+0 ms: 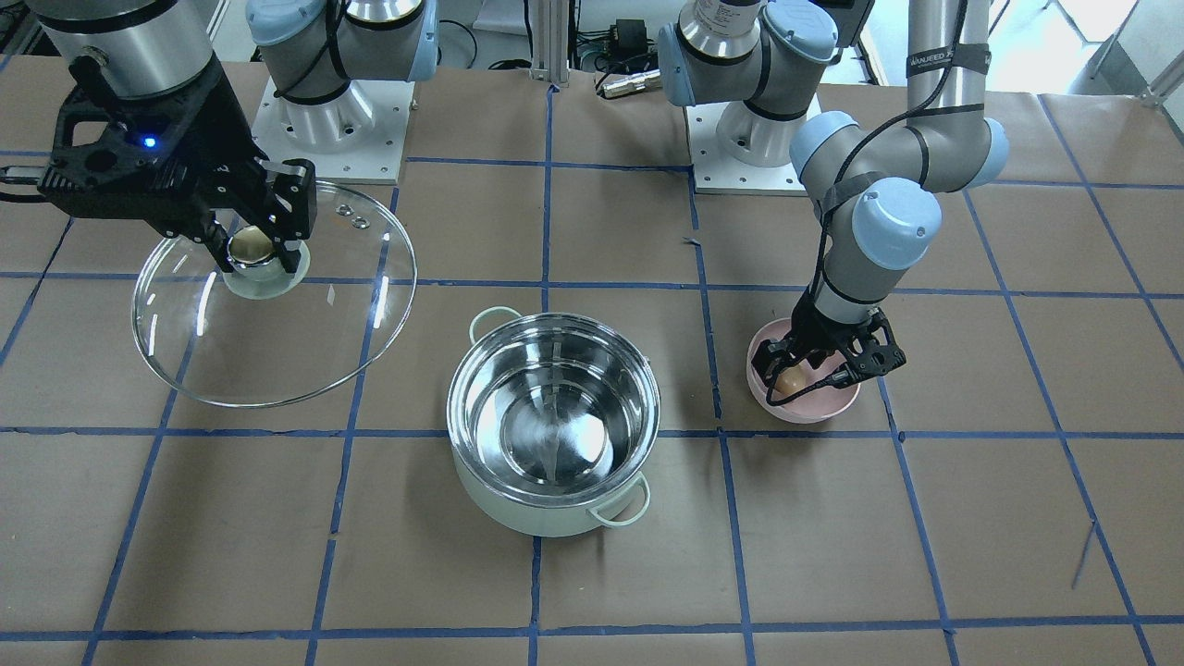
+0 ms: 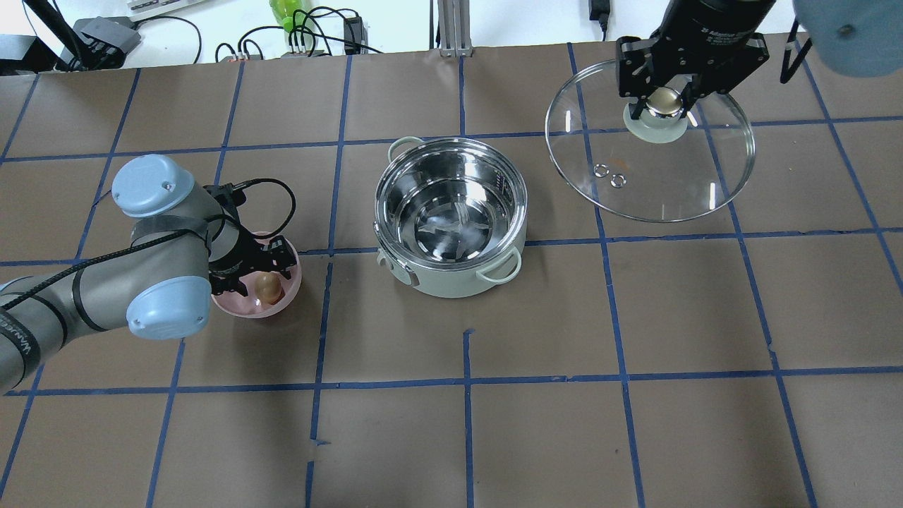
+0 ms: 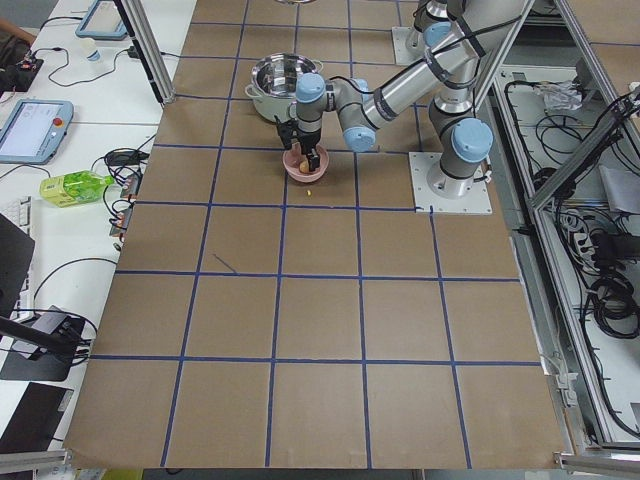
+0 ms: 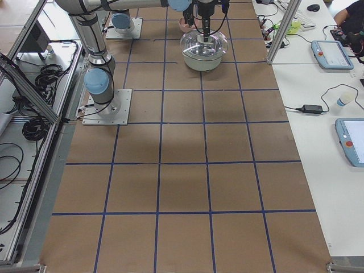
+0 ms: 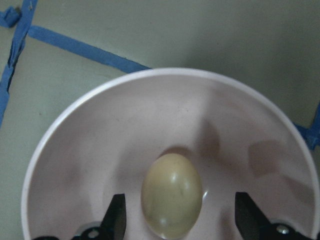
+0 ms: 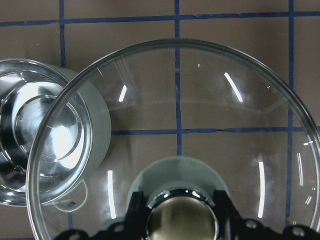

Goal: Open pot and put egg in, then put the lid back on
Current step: 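Lift the glass lid off the pot and set it aside with the right gripper, then close the left gripper on the beige egg and lift it from the bowl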

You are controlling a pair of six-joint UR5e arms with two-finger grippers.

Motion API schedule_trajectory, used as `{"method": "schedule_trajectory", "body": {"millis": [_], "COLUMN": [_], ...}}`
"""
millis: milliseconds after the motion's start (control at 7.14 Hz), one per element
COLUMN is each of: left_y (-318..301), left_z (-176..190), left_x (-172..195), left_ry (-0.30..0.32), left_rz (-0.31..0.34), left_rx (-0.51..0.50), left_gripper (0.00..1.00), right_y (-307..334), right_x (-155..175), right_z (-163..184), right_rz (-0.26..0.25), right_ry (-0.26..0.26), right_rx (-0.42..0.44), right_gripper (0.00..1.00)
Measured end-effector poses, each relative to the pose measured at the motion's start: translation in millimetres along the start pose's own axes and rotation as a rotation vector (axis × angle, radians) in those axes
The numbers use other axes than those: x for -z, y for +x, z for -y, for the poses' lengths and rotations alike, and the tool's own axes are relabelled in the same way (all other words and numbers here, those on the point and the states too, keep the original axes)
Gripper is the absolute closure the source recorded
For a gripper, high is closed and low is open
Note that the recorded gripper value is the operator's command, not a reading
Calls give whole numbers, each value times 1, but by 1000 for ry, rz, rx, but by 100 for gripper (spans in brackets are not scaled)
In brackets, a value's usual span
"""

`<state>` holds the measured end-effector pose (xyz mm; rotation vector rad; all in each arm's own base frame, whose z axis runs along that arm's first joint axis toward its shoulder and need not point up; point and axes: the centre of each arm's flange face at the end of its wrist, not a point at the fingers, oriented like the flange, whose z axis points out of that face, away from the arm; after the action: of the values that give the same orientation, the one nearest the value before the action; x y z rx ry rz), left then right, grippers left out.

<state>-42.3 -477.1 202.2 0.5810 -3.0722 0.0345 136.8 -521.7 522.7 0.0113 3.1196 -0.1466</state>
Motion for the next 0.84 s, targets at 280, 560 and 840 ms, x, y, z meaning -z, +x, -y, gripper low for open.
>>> {"method": "schedule_trajectory", "body": {"millis": [280,560,840], "left_y": [0,0,0], "left_z": [0,-1,0], "left_x": [-2,-3,-2], "left_ry": [-4,-7,-4], "left_rz": [0,0,0], "left_rx": [1,1,1], "left_gripper": [47,48,57], "right_y": [14,18,19], "right_x": [3,4,5], "right_z": [-2,-2,-4], "right_rz": [17,25,24], "right_ry": [-9,-11,-14], "right_rx": [-7,-5,-5], "right_gripper": [95,95,95]}}
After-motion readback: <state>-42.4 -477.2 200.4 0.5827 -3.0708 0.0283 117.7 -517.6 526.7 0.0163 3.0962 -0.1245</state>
